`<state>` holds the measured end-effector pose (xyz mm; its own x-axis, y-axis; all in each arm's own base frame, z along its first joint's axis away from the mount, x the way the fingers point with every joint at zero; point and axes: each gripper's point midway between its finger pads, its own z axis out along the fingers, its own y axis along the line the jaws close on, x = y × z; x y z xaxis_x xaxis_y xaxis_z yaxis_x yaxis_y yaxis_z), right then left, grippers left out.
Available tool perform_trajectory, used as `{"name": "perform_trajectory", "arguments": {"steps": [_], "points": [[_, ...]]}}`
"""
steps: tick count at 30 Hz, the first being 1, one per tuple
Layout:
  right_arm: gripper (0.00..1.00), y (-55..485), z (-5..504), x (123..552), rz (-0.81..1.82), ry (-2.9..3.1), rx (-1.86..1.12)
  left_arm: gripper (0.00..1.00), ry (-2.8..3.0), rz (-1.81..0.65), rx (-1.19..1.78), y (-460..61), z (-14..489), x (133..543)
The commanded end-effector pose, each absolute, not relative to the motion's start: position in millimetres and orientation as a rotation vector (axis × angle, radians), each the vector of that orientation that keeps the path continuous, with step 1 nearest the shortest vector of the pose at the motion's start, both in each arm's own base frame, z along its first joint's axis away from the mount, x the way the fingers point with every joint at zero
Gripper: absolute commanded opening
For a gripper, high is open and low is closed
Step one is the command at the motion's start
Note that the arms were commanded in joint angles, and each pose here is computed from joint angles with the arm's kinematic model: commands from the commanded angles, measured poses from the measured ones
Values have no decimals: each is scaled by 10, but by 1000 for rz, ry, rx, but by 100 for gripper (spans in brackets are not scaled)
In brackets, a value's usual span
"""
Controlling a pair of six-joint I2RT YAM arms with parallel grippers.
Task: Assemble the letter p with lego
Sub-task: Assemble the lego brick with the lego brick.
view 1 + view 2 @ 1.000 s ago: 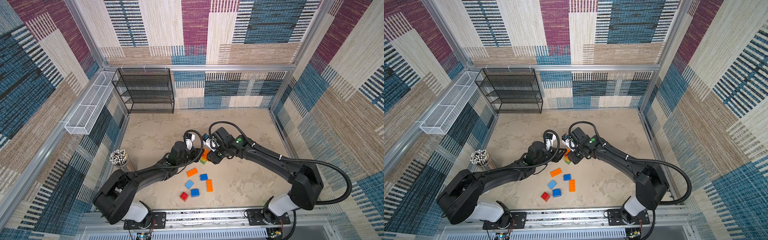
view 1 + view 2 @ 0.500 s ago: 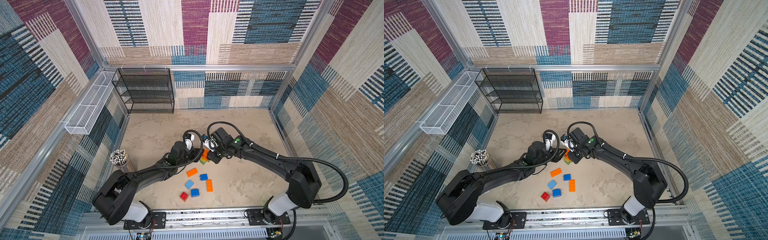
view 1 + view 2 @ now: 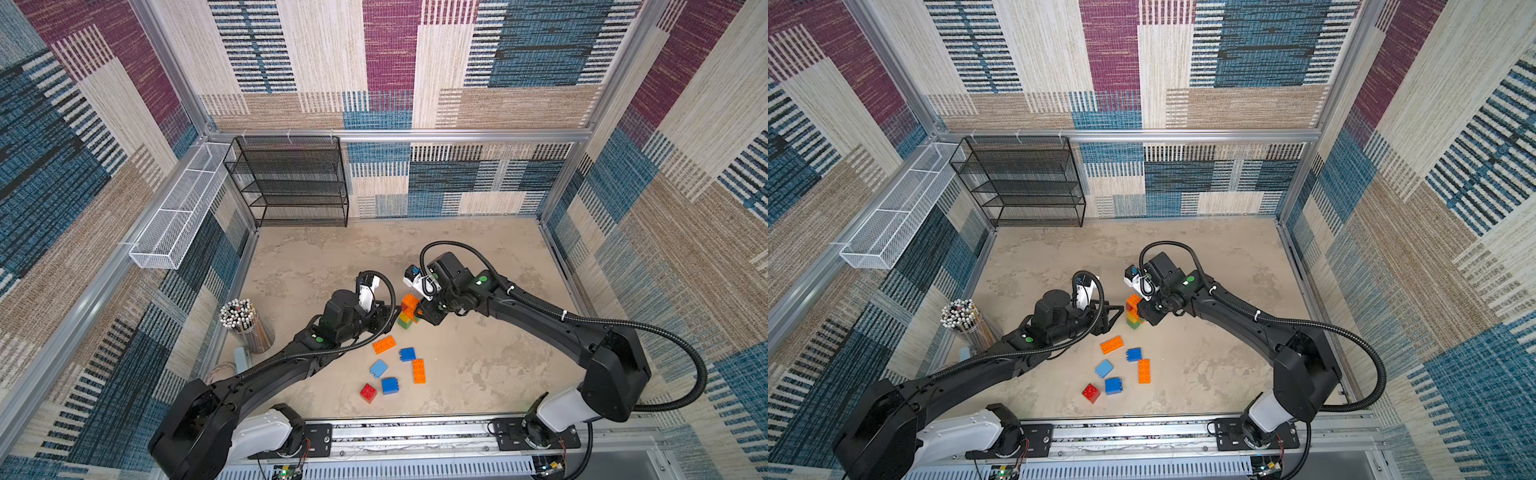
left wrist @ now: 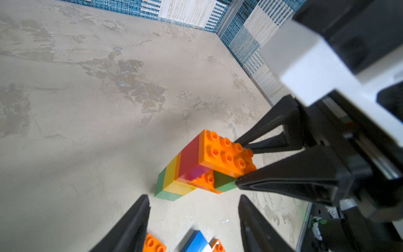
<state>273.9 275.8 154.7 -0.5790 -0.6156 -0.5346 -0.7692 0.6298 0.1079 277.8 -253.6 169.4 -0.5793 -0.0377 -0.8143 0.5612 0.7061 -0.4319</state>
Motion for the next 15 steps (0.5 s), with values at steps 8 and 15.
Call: {"name": "perform_trajectory", "arguments": {"steps": [8, 15], "points": [[20, 2754, 1548, 2739, 451, 2424, -1092, 56, 1895, -782, 530, -2513, 1677, 2774], [19, 2745, 1408, 2719, 407, 2459, -1126, 57, 1971, -773, 427, -2485, 1676, 2879]]}}
